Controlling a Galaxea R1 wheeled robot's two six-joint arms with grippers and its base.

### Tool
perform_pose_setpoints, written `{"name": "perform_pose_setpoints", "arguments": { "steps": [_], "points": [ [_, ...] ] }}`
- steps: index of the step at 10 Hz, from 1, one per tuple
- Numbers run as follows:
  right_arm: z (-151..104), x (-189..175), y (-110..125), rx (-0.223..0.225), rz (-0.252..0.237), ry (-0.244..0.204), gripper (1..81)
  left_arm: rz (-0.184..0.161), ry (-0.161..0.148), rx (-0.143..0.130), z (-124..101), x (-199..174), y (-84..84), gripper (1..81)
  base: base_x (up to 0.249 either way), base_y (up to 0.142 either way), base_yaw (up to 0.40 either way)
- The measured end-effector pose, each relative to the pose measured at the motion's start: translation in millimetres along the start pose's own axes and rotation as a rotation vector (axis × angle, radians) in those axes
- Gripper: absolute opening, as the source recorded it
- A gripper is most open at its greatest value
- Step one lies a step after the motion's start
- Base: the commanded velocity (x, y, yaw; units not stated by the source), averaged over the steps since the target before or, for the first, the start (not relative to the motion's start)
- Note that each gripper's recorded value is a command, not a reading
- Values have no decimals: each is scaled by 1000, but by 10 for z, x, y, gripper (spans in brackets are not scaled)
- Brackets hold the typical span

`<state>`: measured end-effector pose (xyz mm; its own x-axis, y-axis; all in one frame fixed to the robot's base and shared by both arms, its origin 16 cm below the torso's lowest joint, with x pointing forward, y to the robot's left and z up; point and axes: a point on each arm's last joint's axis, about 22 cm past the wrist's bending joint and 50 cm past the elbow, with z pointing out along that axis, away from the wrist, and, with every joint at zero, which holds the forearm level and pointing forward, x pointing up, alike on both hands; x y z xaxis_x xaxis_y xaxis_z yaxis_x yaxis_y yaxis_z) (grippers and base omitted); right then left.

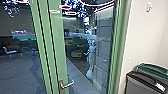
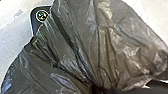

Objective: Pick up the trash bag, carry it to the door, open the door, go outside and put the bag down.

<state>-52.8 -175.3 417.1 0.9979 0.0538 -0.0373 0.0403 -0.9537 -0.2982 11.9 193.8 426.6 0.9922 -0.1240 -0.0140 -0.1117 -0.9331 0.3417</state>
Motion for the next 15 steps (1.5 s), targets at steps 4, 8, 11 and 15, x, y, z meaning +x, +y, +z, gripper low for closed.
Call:
{"name": "perform_pose_setpoints", "arguments": {
  "steps": [4, 8, 11, 15],
  "points": [
    [1, 32, -6, 3, 1, 23, 811, -14, 105, 71, 51, 87, -43, 10, 0, 0, 0],
    [5, 15, -24, 8, 4, 45, 811, -13, 110, 75, 48, 98, -56, 10, 0, 0, 0],
    [5, 15, -24, 8, 4, 45, 811, -13, 108, 74, 49, 94, -53, 10, 0, 0, 0],
    [6, 11, -24, 8, 4, 45, 811, -12, 107, 73, 47, 92, -54, 10, 0, 0, 123]
  ]
}}
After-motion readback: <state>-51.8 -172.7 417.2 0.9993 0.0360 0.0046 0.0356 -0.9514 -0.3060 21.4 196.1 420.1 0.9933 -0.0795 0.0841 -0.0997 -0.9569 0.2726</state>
